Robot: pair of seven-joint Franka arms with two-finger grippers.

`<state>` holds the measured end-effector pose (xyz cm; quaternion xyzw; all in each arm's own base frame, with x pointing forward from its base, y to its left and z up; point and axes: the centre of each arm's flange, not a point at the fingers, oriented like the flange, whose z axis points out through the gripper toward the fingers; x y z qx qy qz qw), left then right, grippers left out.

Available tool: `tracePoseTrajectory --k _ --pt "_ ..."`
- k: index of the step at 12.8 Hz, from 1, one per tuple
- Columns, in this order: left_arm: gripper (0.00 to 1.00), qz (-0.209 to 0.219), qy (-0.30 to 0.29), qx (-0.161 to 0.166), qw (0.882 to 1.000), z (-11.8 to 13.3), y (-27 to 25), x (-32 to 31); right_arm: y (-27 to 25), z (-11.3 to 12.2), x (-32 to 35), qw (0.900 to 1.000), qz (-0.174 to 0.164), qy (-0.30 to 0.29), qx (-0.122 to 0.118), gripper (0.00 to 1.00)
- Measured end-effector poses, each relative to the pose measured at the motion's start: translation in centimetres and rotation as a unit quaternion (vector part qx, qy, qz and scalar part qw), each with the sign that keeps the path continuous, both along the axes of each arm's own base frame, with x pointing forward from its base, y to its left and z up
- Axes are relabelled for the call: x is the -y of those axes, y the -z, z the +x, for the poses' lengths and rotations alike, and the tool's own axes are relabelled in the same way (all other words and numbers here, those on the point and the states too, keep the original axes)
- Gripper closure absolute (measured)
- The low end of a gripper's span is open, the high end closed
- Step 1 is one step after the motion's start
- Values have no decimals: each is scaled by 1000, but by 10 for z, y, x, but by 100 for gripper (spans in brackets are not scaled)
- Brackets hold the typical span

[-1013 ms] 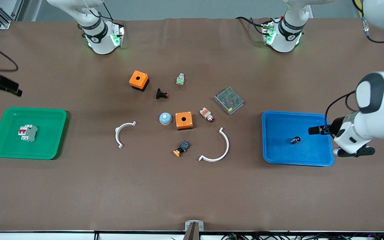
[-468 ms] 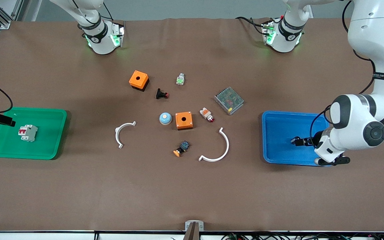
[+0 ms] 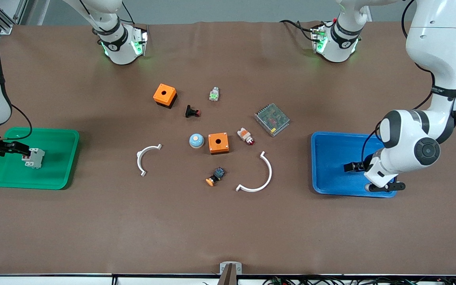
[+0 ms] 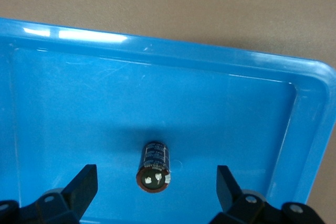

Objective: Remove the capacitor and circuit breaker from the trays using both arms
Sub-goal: 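Grasp the black capacitor with the left gripper while the right gripper grasps the breaker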

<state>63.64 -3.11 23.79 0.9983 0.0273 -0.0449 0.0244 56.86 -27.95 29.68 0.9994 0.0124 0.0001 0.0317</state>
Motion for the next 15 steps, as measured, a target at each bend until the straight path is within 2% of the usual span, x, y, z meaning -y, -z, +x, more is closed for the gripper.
tracePoseTrajectory --k 2,6,12,14,15 --pt "0 0 3 5 1000 -6 7 4 27 -8 20 1000 2 -5 -1 0" --pt "0 14 21 5 1000 -14 17 7 60 -12 26 999 33 -20 6 0" --pt "0 16 24 2 1000 -21 26 7 85 -12 24 999 35 -20 1 0" --pt "2 16 24 2 1000 -23 29 7 96 -13 24 999 35 -21 -2 4" --pt "3 16 24 1 1000 -24 30 7 98 -13 24 999 35 -22 -3 14"
